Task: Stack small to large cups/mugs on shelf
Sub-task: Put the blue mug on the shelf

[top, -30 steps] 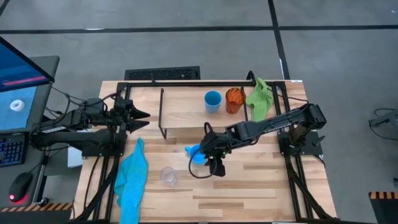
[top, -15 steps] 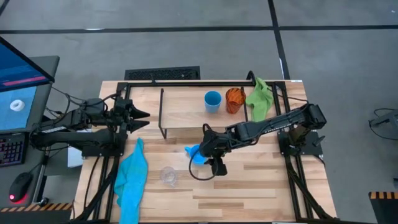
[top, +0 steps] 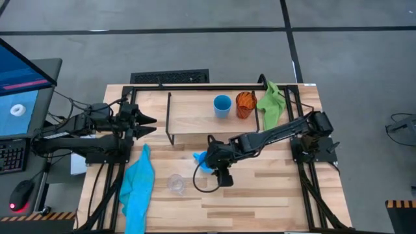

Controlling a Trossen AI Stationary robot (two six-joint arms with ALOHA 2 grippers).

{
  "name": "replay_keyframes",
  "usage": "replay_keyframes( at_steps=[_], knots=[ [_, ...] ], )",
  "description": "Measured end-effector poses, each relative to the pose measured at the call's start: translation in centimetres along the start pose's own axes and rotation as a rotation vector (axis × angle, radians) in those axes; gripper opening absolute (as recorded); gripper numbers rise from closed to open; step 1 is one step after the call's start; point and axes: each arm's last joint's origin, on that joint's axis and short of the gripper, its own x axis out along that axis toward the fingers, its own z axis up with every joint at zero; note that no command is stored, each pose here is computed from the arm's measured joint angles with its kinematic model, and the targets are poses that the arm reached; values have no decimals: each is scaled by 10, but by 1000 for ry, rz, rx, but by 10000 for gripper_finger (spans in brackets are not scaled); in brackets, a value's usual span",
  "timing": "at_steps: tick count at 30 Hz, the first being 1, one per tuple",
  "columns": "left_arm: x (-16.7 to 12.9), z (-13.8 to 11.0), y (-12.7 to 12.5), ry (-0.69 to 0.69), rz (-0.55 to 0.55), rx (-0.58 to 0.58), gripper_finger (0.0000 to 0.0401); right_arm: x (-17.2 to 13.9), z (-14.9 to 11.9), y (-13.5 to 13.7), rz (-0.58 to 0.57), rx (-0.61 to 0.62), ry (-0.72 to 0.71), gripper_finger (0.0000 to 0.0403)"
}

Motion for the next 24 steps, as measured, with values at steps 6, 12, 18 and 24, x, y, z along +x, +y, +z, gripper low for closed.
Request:
replay_keyframes(
  at_steps=[6,12,18,24],
  knots=[
    [0,0,0,-5,9,3,220,13,-4,-6,-10,-29,41,173],
    [0,0,0,-6,10,2,220,28,-8,-13,-15,-15,77,173],
    [0,0,0,-6,12,2,220,35,-9,-16,-18,-8,90,159],
    [0,0,0,-6,13,2,220,35,-10,-16,-19,1,101,119]
  ],
)
